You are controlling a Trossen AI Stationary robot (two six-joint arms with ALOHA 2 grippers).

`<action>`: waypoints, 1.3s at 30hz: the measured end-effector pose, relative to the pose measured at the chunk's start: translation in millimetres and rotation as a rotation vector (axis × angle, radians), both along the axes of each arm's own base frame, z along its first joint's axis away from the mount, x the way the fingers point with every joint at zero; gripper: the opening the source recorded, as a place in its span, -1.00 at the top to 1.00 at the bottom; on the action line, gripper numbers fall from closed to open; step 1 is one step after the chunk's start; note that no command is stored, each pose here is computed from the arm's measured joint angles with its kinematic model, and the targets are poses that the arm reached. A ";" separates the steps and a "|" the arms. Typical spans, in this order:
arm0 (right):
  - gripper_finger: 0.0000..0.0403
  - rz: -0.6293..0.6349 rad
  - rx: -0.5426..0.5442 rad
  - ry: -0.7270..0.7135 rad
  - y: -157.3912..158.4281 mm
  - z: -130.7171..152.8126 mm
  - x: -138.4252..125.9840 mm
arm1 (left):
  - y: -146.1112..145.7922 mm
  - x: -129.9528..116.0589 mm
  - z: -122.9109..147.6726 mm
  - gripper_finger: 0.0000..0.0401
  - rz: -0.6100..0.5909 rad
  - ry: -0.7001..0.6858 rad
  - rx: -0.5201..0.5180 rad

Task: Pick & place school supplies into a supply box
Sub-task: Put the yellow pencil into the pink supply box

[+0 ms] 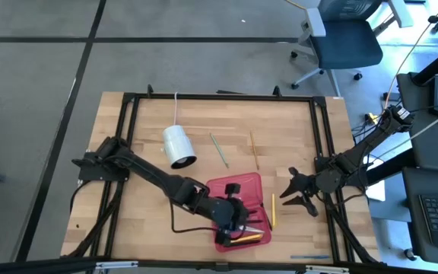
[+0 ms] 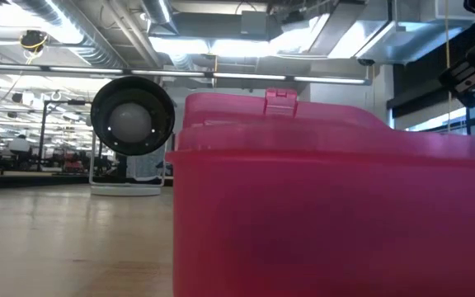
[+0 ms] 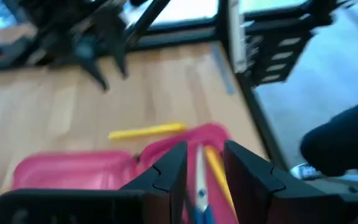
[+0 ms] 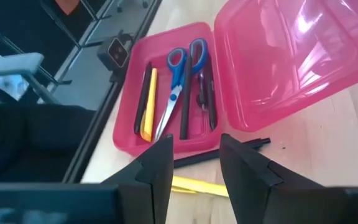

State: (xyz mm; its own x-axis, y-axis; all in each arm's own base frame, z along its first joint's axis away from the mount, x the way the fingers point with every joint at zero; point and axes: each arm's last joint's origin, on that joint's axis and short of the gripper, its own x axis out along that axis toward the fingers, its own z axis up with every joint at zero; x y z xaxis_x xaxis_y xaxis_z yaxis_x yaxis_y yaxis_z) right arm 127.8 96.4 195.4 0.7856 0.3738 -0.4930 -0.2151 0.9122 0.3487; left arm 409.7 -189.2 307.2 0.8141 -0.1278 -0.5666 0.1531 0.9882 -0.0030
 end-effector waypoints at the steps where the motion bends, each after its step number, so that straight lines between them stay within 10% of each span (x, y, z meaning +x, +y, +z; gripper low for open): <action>1: 0.34 -0.006 0.010 0.003 0.1 0.1 0.1 | 1.0 2.4 0.6 0.51 -0.025 -0.013 -0.011; 13: 0.34 -0.059 0.097 0.041 0.1 0.3 0.2 | 18.4 -4.5 14.4 0.51 0.069 -0.012 0.038; 19: 0.34 -0.070 0.111 0.052 0.0 0.0 0.0 | 12.0 7.4 14.3 0.51 -0.173 -0.079 -0.056; 30: 0.34 -0.089 0.106 0.100 -1.5 -3.9 -1.9 | 22.3 -11.3 16.5 0.51 -0.042 -0.144 -0.007; 39: 0.34 -0.205 0.202 0.232 -4.5 -10.6 -5.6 | 52.7 -73.6 -21.6 0.51 0.031 -0.331 -0.152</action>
State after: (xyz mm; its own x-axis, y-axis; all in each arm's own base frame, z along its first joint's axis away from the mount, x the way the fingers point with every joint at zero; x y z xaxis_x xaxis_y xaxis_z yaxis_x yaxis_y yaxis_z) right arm 122.2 91.9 184.7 0.7302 0.3279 -0.5994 0.0712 0.8360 0.5441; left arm 336.0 -136.5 285.6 0.9549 -0.1628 -0.2484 0.1403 0.9845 -0.1056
